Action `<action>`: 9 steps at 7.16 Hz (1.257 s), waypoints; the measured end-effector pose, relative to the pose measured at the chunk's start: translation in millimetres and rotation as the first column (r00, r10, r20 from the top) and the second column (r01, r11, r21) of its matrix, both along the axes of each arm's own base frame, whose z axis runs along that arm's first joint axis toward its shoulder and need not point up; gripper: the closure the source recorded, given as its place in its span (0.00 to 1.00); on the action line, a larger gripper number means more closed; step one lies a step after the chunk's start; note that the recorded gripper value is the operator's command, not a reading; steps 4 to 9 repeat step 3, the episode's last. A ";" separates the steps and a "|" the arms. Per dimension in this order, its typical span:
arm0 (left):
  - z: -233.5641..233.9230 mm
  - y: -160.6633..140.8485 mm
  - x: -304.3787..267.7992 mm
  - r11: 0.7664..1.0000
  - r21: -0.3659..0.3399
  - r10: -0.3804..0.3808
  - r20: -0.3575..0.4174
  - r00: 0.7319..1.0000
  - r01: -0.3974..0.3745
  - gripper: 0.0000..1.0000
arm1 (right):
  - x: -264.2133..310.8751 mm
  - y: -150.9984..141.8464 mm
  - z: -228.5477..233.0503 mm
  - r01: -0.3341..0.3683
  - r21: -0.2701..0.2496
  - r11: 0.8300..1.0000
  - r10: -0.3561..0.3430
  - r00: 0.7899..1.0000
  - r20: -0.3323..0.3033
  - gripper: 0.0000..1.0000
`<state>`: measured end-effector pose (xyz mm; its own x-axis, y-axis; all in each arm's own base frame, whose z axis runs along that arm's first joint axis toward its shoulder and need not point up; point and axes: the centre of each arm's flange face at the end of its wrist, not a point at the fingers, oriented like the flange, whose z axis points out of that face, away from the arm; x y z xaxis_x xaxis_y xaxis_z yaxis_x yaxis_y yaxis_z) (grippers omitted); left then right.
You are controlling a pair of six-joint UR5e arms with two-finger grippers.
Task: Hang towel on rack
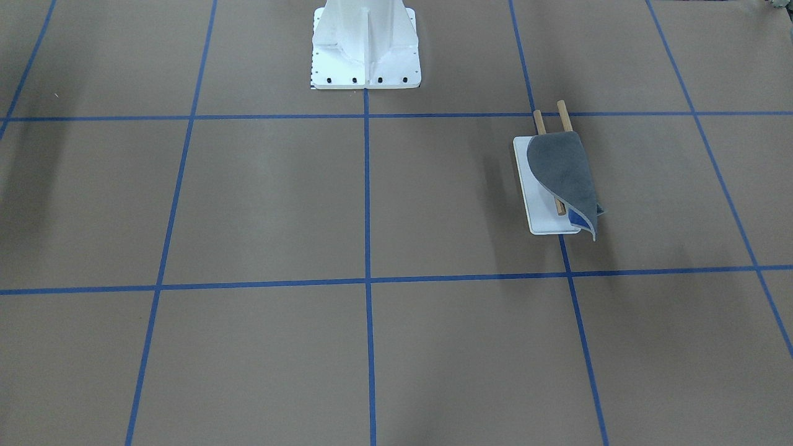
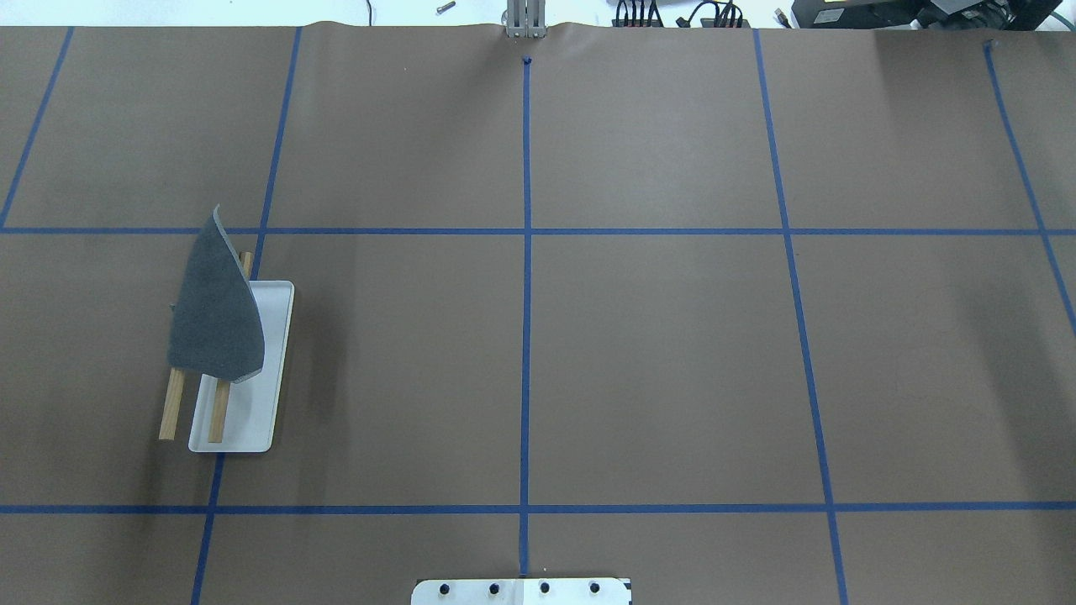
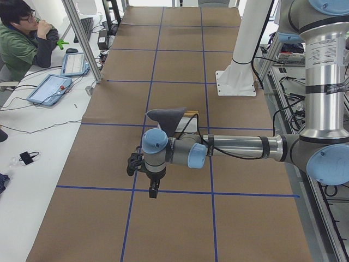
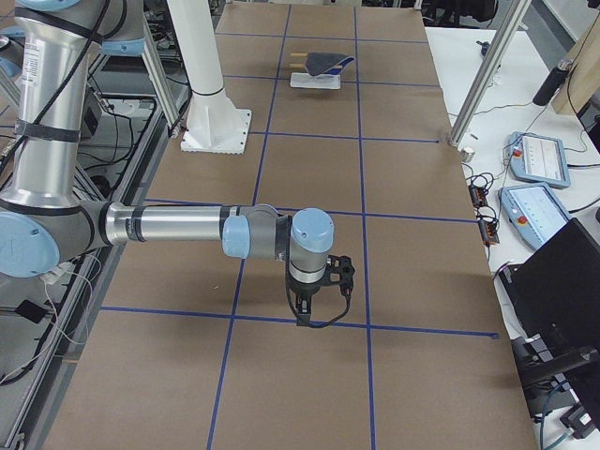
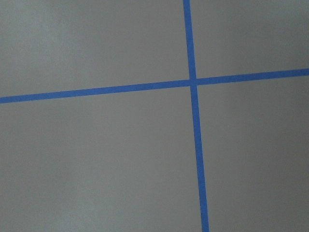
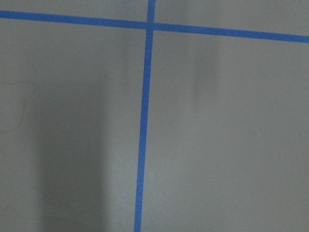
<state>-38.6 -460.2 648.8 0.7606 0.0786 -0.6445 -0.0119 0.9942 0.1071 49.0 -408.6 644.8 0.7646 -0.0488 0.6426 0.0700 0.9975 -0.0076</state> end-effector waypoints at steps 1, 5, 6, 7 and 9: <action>-2.4 -0.5 0.1 1.000 0.005 0.000 -0.001 1.000 0.000 0.01 | -0.2 0.3 4.8 0.001 -0.009 1.000 -0.001 1.000 0.000 0.00; -8.9 -1.5 -0.1 1.000 0.018 0.000 -0.002 1.000 0.000 0.01 | -0.5 -0.3 8.0 0.001 -0.015 1.000 -0.001 1.000 -0.001 0.00; -8.9 -1.5 -0.1 1.000 0.018 0.000 -0.002 1.000 0.000 0.01 | -0.5 -0.3 8.0 0.001 -0.015 1.000 -0.001 1.000 -0.001 0.00; -8.9 -1.5 -0.1 1.000 0.018 0.000 -0.002 1.000 0.000 0.01 | -0.5 -0.3 8.0 0.001 -0.015 1.000 -0.001 1.000 -0.001 0.00; -8.9 -1.5 -0.1 1.000 0.018 0.000 -0.002 1.000 0.000 0.01 | -0.5 -0.3 8.0 0.001 -0.015 1.000 -0.001 1.000 -0.001 0.00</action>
